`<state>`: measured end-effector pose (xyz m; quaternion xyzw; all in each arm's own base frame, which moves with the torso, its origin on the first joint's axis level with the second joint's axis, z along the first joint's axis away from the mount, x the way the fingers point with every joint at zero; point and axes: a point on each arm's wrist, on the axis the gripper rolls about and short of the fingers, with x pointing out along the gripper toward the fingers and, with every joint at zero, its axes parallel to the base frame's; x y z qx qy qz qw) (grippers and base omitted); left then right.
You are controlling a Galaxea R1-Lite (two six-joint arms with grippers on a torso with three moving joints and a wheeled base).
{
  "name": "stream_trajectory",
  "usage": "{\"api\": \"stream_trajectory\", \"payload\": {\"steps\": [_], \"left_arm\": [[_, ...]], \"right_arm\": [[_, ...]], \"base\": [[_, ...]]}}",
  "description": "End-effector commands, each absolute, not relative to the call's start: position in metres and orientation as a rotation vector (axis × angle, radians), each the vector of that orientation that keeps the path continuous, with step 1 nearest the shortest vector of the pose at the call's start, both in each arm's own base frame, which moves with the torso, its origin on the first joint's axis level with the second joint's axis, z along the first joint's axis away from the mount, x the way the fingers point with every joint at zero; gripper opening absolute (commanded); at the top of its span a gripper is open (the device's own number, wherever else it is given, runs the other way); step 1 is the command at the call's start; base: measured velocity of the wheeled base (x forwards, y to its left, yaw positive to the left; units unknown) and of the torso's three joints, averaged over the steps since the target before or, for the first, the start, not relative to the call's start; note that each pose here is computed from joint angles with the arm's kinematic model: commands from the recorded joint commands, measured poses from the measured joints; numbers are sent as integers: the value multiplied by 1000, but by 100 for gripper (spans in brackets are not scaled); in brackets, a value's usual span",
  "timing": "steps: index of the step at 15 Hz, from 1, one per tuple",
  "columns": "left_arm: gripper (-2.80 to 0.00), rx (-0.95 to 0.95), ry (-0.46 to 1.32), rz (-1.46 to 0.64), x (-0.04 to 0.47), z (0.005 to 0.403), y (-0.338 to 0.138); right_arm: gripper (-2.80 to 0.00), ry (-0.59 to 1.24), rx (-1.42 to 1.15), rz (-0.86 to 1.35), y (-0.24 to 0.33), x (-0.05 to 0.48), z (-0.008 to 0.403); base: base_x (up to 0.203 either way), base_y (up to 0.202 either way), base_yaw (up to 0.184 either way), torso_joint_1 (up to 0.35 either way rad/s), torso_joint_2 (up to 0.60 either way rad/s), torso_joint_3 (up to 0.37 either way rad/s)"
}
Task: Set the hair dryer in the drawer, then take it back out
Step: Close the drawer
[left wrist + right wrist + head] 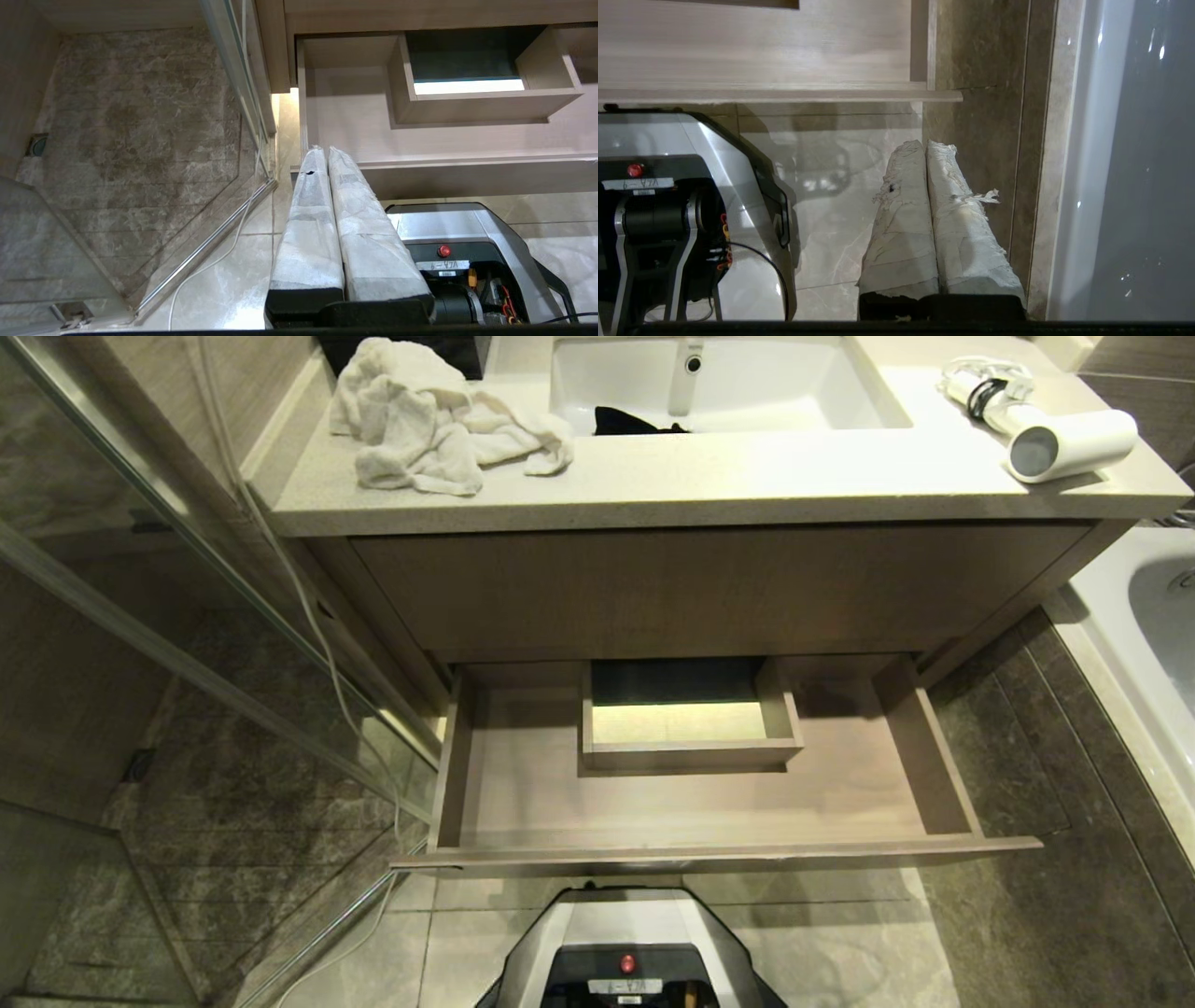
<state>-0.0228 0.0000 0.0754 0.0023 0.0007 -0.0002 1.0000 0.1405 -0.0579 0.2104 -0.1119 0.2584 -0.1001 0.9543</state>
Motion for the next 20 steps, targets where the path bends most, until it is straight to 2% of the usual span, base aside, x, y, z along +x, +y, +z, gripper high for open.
{"api": "stream_trajectory", "payload": {"steps": [1,8,16,20], "left_arm": [[-280,5,3,0,-23,75,0],[-280,5,0,0,-23,75,0],[-280,5,2,0,-23,75,0],[-280,5,3,0,-23,75,0]], "right_arm": [[-280,536,-226,-199,-57,139,207],[-280,542,-225,-198,-55,134,201],[-280,555,-222,-195,-53,130,196],[-280,564,-219,-193,-53,129,193]], "base": [[0,0,0,-200,343,120],[0,0,0,-232,372,135],[0,0,0,-335,502,153],[0,0,0,-90,392,288]]}}
